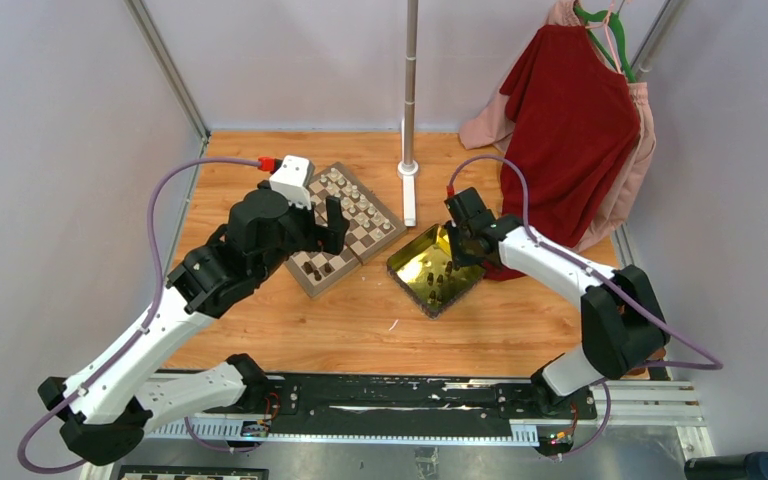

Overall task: Set up the chess pieces on the board
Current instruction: Pick up the chess piece from the storage box.

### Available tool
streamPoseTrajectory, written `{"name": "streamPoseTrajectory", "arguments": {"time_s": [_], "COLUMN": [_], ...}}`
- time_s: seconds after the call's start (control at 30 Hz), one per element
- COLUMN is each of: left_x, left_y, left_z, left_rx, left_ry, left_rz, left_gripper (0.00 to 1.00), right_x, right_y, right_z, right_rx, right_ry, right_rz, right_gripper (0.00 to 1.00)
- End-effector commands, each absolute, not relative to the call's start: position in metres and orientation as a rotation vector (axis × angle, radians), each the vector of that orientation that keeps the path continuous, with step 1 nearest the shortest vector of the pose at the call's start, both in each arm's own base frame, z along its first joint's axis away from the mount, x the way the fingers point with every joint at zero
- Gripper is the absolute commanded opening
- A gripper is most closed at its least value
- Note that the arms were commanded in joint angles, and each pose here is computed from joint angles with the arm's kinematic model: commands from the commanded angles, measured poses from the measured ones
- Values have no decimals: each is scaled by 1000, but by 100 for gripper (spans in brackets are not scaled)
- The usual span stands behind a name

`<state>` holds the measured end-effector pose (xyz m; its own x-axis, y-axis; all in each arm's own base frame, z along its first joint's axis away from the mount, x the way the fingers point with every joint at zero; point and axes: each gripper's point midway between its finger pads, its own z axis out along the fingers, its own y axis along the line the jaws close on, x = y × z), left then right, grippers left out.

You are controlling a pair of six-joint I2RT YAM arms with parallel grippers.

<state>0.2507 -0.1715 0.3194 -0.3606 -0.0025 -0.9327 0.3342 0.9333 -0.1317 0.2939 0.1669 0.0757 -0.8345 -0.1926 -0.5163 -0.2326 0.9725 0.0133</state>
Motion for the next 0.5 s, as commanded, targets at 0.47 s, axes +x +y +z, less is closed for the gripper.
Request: {"name": "streamPoseTrajectory", "arguments": {"time_s": [0.47], "left_x": [231], "left_y": [-133], "left_z": [343], "left_rx": [160], "left_ry": [1863], "left_rz": [-311], "left_gripper": [99], "right_x": [309], "right_y": [204], "right_z": [161], "right_rx": [-323], "right_ry": [2416], "right_rz": [340], "right_gripper": [0]}}
